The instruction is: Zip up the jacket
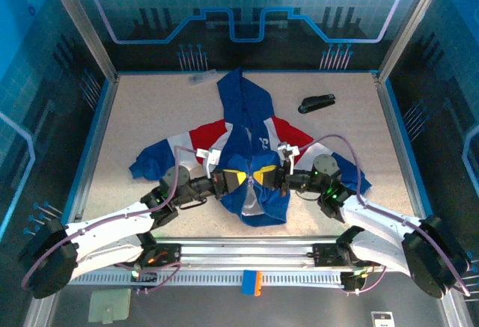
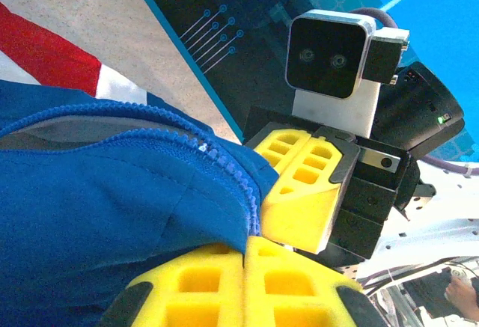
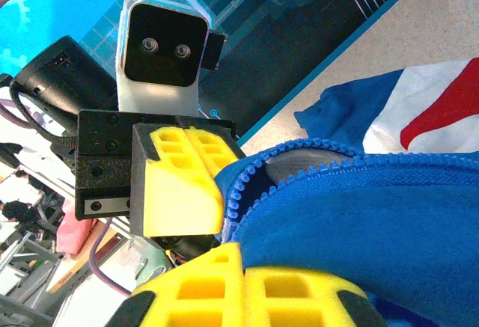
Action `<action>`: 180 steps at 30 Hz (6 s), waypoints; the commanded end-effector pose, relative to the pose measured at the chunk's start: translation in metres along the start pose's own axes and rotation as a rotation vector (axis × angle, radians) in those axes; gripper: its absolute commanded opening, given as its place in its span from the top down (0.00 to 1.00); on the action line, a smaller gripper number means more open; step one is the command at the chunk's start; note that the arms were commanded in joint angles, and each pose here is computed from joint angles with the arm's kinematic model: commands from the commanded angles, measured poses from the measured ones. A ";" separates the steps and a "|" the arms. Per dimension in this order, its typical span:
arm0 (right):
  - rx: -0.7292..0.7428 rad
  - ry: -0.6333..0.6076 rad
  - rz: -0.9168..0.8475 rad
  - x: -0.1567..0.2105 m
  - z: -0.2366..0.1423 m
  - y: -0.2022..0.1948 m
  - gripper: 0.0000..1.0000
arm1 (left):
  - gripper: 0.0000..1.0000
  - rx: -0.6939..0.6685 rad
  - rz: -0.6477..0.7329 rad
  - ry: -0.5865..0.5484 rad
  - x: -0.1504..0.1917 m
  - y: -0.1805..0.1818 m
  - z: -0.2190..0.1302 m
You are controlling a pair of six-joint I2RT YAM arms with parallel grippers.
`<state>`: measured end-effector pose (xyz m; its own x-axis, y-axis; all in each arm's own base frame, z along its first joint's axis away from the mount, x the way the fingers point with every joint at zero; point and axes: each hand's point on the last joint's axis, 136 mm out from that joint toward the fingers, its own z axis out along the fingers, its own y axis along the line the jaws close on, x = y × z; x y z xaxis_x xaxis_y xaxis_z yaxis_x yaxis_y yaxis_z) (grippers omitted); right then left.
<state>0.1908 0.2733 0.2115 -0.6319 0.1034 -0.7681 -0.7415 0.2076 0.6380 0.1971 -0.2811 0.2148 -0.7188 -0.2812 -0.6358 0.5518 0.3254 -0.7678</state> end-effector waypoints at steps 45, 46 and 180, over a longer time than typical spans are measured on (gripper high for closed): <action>-0.031 -0.178 -0.454 -0.040 0.000 0.026 1.00 | 1.00 0.099 0.170 -0.161 -0.039 -0.041 -0.010; -0.030 -0.176 -0.450 -0.040 0.001 0.026 1.00 | 1.00 0.100 0.169 -0.158 -0.038 -0.041 -0.010; 0.137 0.000 0.038 -0.020 0.008 -0.003 1.00 | 0.62 -0.017 -0.288 -0.065 -0.002 0.000 -0.003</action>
<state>0.2084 0.2801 0.2134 -0.6857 0.0894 -0.7224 -0.6560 0.3540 0.6666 0.1983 -0.2701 0.1890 -0.8187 -0.4105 -0.4015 0.2770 0.3301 -0.9024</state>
